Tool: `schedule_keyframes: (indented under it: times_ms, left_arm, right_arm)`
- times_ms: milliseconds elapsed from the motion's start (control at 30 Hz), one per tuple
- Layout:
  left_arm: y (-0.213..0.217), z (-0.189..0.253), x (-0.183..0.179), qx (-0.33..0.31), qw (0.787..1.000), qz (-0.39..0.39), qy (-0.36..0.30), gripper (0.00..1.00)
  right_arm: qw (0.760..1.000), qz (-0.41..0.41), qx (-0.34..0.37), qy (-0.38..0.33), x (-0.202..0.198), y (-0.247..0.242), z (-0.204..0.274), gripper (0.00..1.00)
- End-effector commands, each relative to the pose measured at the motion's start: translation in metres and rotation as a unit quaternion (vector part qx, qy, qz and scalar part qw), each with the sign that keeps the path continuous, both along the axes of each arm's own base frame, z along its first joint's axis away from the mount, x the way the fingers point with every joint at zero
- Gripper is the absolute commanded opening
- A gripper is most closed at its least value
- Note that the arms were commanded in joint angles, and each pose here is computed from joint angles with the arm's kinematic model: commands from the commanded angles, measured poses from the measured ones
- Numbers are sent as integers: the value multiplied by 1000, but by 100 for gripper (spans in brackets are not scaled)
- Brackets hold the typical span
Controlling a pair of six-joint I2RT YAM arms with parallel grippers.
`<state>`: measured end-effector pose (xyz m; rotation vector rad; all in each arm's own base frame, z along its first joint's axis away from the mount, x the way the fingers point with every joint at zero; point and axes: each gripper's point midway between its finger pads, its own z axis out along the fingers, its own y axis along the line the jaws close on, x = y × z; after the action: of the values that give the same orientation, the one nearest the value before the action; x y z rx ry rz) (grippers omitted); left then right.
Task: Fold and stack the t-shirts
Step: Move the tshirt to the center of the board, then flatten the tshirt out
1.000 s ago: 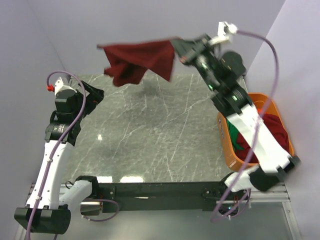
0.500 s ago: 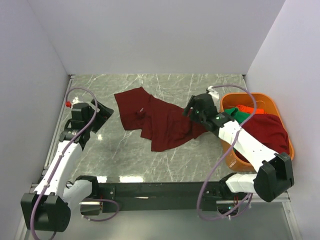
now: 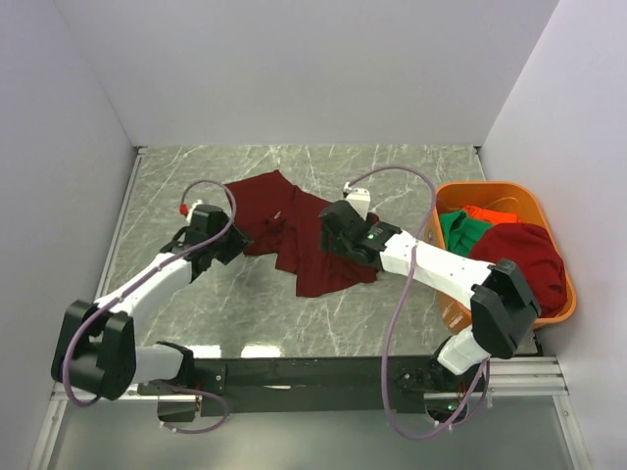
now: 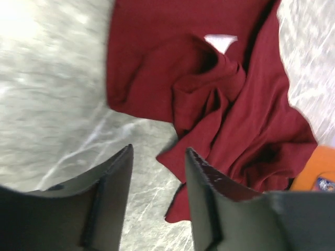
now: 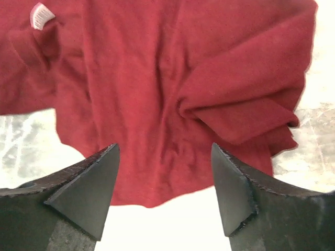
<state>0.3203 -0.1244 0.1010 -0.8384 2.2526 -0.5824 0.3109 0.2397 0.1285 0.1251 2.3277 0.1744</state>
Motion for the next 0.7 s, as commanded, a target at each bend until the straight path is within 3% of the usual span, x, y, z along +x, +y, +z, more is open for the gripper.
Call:
schedule_keyframes:
  times_ms: [0, 267, 400, 500, 667]
  left_arm:
    - [-24, 20, 23, -9, 999, -23, -44, 49]
    - [-74, -11, 22, -5, 994, -110, -23, 41]
    - [-86, -30, 20, 5, 991, -135, -8, 44]
    - [-90, -42, 17, 15, 989, -146, 2, 52]
    - [-99, -52, 19, 10, 986, -164, 0, 52]
  right_arm:
    - [999, -1, 10, -31, -2, -9, 17, 76]
    - [995, 95, 20, 0, -41, 52, -12, 74]
    - [993, 115, 18, 15, -54, 71, -31, 73]
    - [991, 129, 23, 20, -59, 83, -42, 72]
    - [989, 141, 15, 34, -64, 97, -64, 70]
